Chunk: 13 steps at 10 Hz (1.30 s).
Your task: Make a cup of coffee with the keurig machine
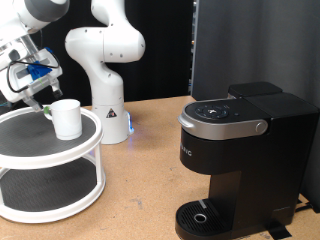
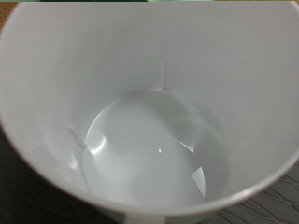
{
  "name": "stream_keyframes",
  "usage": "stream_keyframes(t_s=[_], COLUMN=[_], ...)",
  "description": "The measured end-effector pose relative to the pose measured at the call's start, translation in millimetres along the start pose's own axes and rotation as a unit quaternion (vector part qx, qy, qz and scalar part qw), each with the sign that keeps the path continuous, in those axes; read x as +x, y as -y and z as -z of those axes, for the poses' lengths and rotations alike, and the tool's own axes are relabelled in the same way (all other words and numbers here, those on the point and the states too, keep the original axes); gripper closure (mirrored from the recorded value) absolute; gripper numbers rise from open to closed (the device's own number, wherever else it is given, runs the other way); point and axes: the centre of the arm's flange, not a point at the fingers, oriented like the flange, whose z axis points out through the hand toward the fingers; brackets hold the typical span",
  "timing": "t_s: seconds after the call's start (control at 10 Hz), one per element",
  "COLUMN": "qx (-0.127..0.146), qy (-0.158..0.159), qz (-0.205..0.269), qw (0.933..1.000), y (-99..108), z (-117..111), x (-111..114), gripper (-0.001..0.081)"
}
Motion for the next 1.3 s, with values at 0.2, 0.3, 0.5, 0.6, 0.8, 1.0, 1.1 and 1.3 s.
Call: stream_keyframes(t_s=[0.2,0.3,0.5,0.6,0.8,1.0,1.1,1.3], qx=[0.002,0.001,-0.005,-0.006,-0.011,-0.009,-0.007,0.001], qy=[0.002,0.003,0.006,0.007,0.004,0.0,-0.002,-0.011], qz=[0.002,0.003,0.006,0.006,0.004,0.0,-0.001,0.0], qw=[1.0,1.0,1.0,0.9999,0.9999,1.0,1.0,0.9999], y=[1,0,-2,-3,-4,-4,-4,-4], z=[-2,-3,-6,-7,-9,-10,-10,-13], x=[-1,-2,-5,-6,-8,-8,-8,-8], gripper=[0.0001,0.0001,0.0001,0.0001,0.0001,0.0001,0.0001,0.0001])
